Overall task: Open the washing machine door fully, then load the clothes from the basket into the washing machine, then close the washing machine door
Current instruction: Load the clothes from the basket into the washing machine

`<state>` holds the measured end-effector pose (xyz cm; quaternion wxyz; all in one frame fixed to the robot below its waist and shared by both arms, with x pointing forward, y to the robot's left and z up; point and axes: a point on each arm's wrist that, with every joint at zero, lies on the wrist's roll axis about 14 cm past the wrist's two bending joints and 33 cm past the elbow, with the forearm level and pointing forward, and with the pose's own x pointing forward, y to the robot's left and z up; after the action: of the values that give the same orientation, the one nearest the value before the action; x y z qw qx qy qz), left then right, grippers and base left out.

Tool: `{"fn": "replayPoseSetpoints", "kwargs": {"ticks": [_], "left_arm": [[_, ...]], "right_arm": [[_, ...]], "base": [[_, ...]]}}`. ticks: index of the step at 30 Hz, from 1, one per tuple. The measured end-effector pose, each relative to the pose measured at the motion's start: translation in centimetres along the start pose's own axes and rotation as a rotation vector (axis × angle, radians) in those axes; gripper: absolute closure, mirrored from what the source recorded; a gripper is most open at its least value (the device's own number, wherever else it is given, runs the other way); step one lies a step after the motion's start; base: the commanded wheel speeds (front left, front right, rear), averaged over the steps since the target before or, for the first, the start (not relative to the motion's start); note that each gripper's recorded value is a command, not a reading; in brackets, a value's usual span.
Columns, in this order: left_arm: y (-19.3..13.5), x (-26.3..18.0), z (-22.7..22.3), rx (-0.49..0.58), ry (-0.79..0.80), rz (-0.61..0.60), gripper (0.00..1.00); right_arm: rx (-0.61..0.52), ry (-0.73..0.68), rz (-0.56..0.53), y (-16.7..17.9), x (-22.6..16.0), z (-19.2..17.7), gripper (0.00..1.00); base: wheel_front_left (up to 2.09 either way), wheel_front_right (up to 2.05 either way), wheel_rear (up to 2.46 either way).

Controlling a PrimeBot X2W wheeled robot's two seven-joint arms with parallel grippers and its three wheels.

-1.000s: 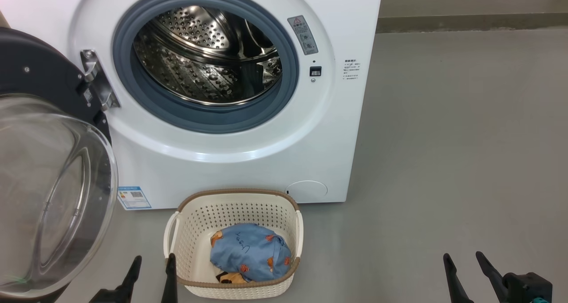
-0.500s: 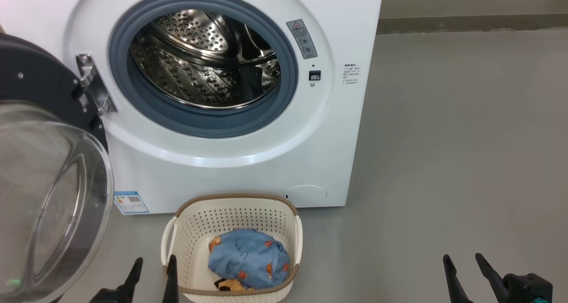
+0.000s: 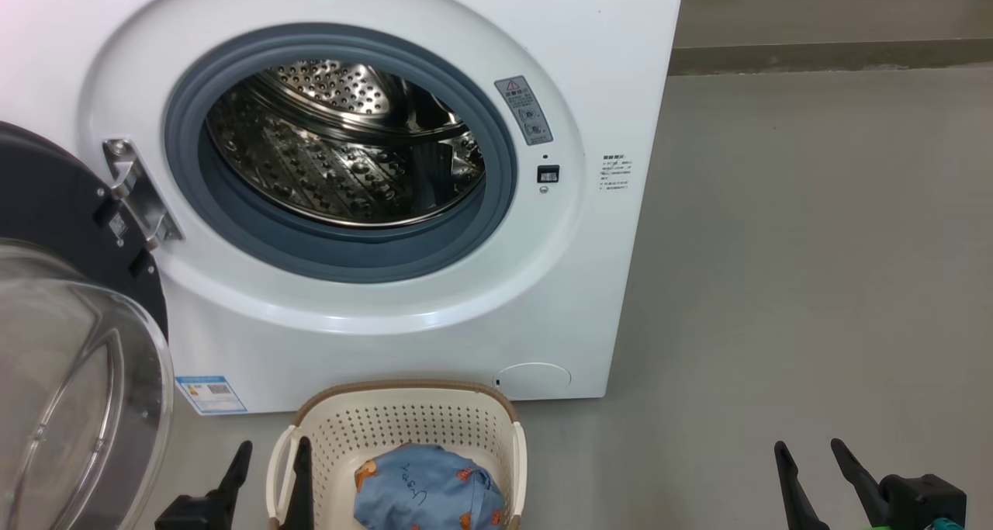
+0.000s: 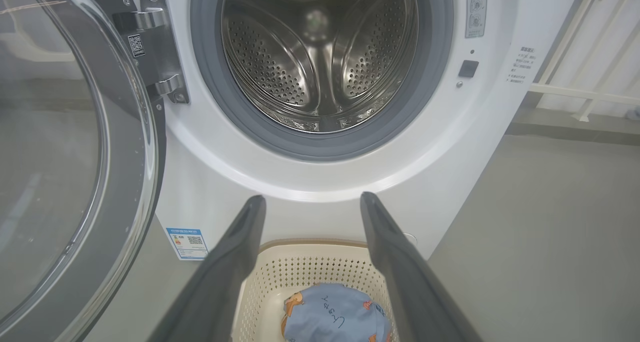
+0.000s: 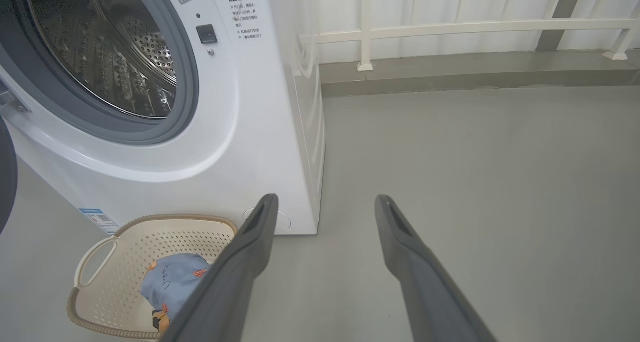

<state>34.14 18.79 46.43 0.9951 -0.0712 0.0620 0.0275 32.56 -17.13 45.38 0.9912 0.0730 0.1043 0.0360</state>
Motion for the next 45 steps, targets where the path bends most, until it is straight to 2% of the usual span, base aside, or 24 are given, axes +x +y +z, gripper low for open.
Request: {"fn": "replayPoseSetpoints", "kwargs": {"ticks": [23, 26, 35, 45], "left_arm": [[-0.1, -0.3, -0.8, 0.010, 0.023, 0.005, 0.00], [-0.2, -0.2, -1.2, -0.014, 0.040, 0.000, 0.00], [-1.5, 0.5, -4.7, -0.029, 0.184, -0.062, 0.00], [-3.4, 5.7, -7.9, -0.030, 0.355, -0.122, 0.00]], "right_arm": [[0.000, -0.003, 0.000, 0.0, -0.1, 0.1, 0.00], [0.001, 0.001, -0.001, 0.0, -0.1, 0.0, 0.00], [0.046, 0.033, -0.019, -0.5, 0.2, -0.9, 0.00], [0.038, 0.019, -0.017, -0.6, 3.6, 0.2, 0.00]], "base": [[0.00, 0.00, 0.00], [0.00, 0.00, 0.00], [0.00, 0.00, 0.00], [0.00, 0.00, 0.00]]}}
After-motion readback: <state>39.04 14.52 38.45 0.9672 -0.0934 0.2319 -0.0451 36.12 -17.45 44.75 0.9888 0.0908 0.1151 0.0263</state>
